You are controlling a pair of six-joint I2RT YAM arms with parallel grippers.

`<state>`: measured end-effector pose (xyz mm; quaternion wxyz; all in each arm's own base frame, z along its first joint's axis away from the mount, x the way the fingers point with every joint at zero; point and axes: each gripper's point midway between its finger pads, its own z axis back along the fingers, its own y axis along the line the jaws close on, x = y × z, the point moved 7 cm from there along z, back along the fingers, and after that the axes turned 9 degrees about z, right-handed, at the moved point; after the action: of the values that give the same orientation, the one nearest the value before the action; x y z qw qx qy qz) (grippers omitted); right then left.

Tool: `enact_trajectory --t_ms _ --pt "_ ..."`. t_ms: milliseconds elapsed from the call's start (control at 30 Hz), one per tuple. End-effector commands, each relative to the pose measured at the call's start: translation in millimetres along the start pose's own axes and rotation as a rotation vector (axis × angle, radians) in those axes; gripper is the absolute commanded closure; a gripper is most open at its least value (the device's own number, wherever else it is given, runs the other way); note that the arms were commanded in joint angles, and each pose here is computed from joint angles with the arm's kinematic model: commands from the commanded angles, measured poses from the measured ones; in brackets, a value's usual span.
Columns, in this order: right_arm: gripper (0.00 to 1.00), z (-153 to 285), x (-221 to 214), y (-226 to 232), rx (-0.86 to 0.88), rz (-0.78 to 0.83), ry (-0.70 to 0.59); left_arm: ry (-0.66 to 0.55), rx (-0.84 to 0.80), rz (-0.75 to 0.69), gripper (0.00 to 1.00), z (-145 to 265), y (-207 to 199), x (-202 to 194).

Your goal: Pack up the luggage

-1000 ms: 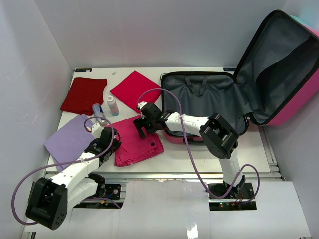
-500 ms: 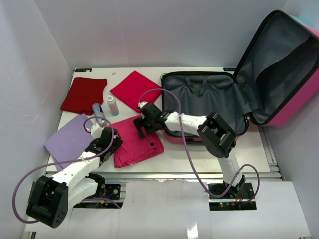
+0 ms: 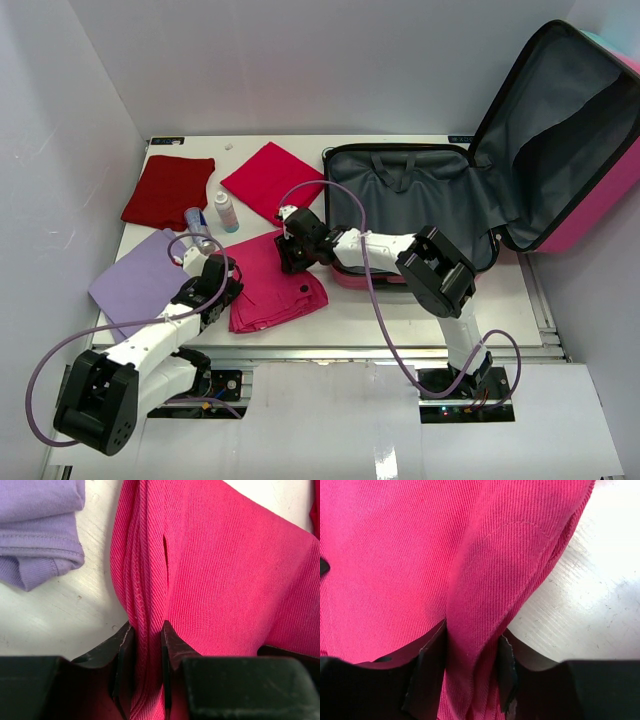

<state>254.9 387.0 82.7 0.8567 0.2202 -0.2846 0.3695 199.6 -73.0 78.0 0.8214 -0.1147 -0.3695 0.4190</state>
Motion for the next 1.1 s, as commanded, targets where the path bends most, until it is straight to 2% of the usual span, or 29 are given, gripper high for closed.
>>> enact_trajectory --t_ms 0,100,167,400,600,1067 --pt "0.7 -7.6 -44.0 9.9 0.002 0.022 0.141 0.05 0.013 -0.018 1.0 -1.3 9.3 -9.1" --pt "0.87 -3.5 -41.4 11.4 -0.001 0.027 0.132 0.043 -0.014 -0.014 1.0 2.8 7.9 -7.2" --pt "0.92 1.4 -38.2 12.1 -0.008 0.027 0.12 0.036 -0.048 -0.007 1.0 7.0 4.2 -4.8" --pt "0.92 25.4 -28.4 13.6 -0.113 0.056 0.07 0.09 -0.179 -0.055 1.0 23.6 -19.0 0.2" --pt "0.92 47.7 -16.8 17.8 -0.186 0.09 0.034 0.07 -0.236 -0.045 1.0 34.8 -26.6 7.0" --pt "0.92 102.2 29.0 28.0 -0.205 0.114 -0.126 0.043 -0.365 -0.067 1.0 68.7 -60.0 30.9"
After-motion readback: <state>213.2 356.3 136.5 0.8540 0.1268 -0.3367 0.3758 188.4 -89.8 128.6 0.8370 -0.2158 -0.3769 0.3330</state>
